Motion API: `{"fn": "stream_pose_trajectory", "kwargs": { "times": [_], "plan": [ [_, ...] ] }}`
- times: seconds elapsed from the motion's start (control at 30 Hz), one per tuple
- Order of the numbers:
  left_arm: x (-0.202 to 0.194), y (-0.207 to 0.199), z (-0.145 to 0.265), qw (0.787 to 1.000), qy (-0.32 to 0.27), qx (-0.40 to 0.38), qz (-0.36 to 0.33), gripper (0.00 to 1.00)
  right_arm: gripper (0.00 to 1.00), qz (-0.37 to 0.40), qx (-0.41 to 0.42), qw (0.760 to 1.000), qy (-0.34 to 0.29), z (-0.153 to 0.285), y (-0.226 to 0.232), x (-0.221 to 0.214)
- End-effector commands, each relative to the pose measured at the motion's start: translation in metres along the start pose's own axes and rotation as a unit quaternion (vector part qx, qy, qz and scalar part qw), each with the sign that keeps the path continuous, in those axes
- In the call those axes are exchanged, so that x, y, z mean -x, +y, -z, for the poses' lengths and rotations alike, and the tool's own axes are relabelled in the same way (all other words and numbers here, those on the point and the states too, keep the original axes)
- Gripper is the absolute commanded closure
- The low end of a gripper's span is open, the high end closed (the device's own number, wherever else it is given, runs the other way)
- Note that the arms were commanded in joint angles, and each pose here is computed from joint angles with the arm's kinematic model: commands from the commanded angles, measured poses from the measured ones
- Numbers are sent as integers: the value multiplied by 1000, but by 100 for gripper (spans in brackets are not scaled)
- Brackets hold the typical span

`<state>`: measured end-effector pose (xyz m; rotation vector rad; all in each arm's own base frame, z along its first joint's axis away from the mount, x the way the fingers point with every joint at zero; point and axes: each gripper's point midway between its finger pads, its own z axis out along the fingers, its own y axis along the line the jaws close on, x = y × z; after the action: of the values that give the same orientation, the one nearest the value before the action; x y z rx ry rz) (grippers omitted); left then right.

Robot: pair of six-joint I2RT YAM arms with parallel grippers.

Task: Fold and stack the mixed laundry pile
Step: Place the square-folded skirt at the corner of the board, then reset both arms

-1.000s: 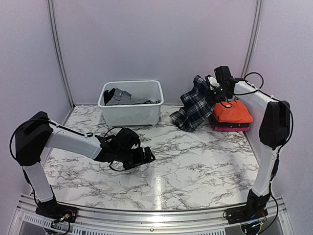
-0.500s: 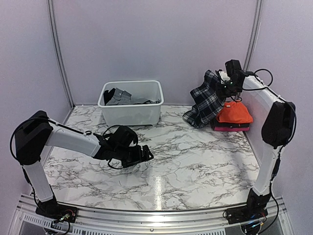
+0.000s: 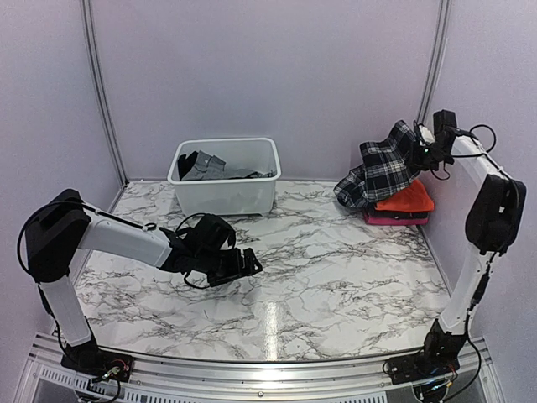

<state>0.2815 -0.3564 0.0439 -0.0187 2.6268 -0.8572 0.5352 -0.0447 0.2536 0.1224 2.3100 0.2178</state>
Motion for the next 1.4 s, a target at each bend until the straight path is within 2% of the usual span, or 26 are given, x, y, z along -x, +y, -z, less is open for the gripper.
{"fn": "stream_pose_trajectory", "kwargs": {
  "times": [0.0, 0.23, 0.3, 0.33, 0.47, 0.67, 0.73, 0.93, 1.07, 1.23, 1.37],
  "plan": [
    [-13, 27, 3, 999, 22, 44, 5, 1, 100, -24, 30, 999, -16, -11, -18, 3],
    [-13, 32, 6, 999, 20, 48, 5, 1, 100, -54, 10, 998, 6, -40, -65, -9],
    [-13, 33, 6, 999, 20, 49, 5, 1, 97, -54, -7, 998, 15, -48, -76, -13],
    [-13, 34, 7, 999, 19, 50, 5, 1, 93, -51, -21, 998, 17, -50, -82, -13],
    [-12, 37, 10, 998, 14, 54, 8, 1, 63, -46, -87, 995, 24, -46, -104, -13],
    [-6, 34, 16, 999, 8, 50, 5, 1, 31, -45, -132, 990, -3, -5, -108, 6],
    [-2, 30, 16, 999, 4, 46, 1, 1, 24, -43, -140, 989, -16, 13, -105, 12],
    [3, 21, 18, 999, 2, 34, -6, 1, 23, -37, -138, 989, -47, 52, -91, 21],
    [0, 22, 20, 999, 11, 39, -11, 1, 30, -29, -107, 991, -71, 65, -73, 32],
    [4, 19, 21, 999, 12, 34, -19, 1, 49, -30, -56, 997, -44, 30, -56, 20],
    [20, 11, 31, 999, -8, 25, -26, 1, 50, -46, -43, 998, -10, -7, -64, 1]
  ]
}}
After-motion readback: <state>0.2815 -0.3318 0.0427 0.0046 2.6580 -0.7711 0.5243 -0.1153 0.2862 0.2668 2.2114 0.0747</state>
